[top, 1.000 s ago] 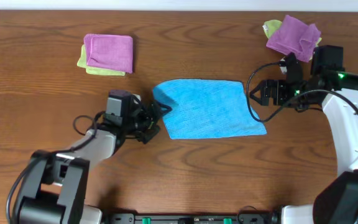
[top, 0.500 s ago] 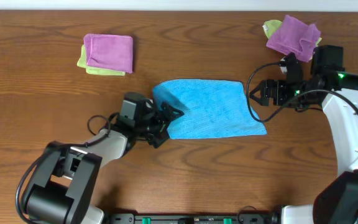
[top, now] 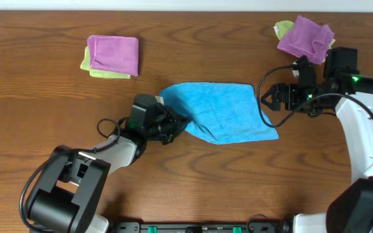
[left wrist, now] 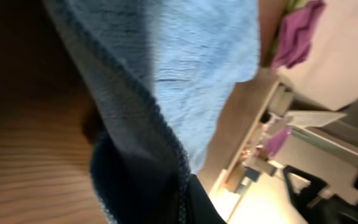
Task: Fold the cloth
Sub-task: 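Grasp the left corner with the left gripper and lift it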
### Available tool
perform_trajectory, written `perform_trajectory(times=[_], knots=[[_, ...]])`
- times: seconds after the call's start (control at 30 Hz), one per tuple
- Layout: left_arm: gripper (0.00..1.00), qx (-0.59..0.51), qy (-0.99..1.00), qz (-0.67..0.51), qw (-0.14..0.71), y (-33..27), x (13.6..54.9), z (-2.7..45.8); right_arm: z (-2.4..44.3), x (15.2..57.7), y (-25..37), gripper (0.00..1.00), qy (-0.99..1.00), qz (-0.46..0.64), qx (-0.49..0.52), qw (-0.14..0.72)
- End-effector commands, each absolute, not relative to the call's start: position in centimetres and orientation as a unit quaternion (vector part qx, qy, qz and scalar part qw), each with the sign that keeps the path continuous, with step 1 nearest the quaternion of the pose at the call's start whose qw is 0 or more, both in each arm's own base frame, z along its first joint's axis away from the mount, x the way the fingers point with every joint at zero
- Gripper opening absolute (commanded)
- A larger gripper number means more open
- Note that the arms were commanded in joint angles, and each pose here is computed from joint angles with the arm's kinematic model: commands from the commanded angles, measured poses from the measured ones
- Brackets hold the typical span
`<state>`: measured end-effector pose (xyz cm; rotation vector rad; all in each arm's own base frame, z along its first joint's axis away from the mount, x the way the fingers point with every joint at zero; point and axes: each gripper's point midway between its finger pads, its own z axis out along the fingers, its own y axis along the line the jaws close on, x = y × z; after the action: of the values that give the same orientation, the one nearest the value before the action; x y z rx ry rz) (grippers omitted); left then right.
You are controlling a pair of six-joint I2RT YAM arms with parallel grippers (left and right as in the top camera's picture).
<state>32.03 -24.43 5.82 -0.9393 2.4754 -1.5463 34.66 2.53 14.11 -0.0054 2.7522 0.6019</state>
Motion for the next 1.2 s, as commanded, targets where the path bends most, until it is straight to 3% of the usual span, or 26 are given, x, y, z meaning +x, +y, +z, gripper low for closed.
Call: perform_trajectory(times=[0.0,0.4,0.67,1.17], knots=[[0.06,-0.315,0.790,-0.526,0.019,-24.7,32.4,6.9,13.3,33.9,2.4,0.99,0.969,0.196,-0.008,0.151],[0.06,-0.335,0.759,-0.559,-0.008,-21.2,34.1,8.4,9.3,31.2,2.6,0.99,0.975,0.198,0.008,0.104],[0.06,-0.347,0.746,-0.567,0.043,-19.9,37.8,10.8,8.9,31.0,2.8,0.99,0.974,0.204,0.015,0.099],[0.39,-0.377,0.769,-0.494,0.149,-17.1,41.3,10.0,9.1,31.0,3.2,0.99,0.971,0.216,0.024,0.098]])
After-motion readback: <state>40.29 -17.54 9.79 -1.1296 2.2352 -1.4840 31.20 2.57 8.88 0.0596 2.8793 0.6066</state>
